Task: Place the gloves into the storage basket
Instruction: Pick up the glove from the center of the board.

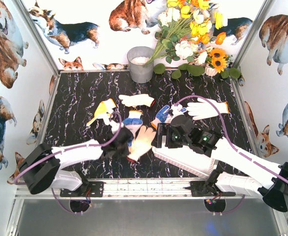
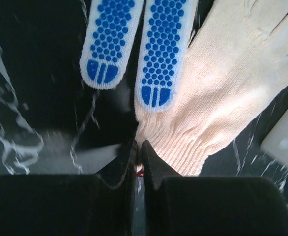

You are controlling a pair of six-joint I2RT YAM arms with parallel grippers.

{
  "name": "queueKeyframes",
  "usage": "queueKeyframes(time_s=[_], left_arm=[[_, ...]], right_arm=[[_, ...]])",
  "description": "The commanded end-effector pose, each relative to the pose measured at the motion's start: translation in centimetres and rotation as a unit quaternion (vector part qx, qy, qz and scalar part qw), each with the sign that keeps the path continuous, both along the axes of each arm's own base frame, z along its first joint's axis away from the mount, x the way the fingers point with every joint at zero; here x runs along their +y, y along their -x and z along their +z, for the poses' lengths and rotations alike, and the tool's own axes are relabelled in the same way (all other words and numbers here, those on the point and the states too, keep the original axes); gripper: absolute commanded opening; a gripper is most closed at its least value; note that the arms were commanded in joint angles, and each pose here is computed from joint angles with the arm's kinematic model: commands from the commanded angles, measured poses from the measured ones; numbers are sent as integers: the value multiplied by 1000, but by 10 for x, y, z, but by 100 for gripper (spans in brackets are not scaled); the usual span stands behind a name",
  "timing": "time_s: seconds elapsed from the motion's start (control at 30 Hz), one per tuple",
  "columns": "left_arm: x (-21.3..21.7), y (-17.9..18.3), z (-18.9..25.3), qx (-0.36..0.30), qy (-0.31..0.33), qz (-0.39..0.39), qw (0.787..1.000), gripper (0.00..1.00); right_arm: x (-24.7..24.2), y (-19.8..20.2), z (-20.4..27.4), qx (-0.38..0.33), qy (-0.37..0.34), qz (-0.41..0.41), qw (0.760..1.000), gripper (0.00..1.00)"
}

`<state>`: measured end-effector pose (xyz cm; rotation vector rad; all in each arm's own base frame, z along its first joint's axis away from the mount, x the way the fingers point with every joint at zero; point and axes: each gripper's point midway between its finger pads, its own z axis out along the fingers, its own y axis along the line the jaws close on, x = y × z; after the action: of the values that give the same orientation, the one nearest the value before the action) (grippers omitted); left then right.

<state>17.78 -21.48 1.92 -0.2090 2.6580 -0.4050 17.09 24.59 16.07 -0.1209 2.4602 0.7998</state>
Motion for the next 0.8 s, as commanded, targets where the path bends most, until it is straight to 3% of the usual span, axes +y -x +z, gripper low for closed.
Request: queueKeyframes(time_s=[0.0,0.23,0.33,0.57,0.77], left_arm=[[-12,-62,27,-54,44,8,998,0],[-33,-138,67,-84,99,-1,991,0],[-36,-155,99,-103,134,-1,986,0],[-49,-151,198,-154,204,-43,966,0],[-41,-135,257,-190,236,-36,952,0]], right_arm=[[3,-9,26,-38,-32,-16,999,81],[-2,-9,26,-36,-33,-33,998,81],[-3,-8,31,-37,-42,-40,998,81],[-2,-17,52,-39,-91,-92,991,82],[19,-31,99,-33,-257,-151,954,82]])
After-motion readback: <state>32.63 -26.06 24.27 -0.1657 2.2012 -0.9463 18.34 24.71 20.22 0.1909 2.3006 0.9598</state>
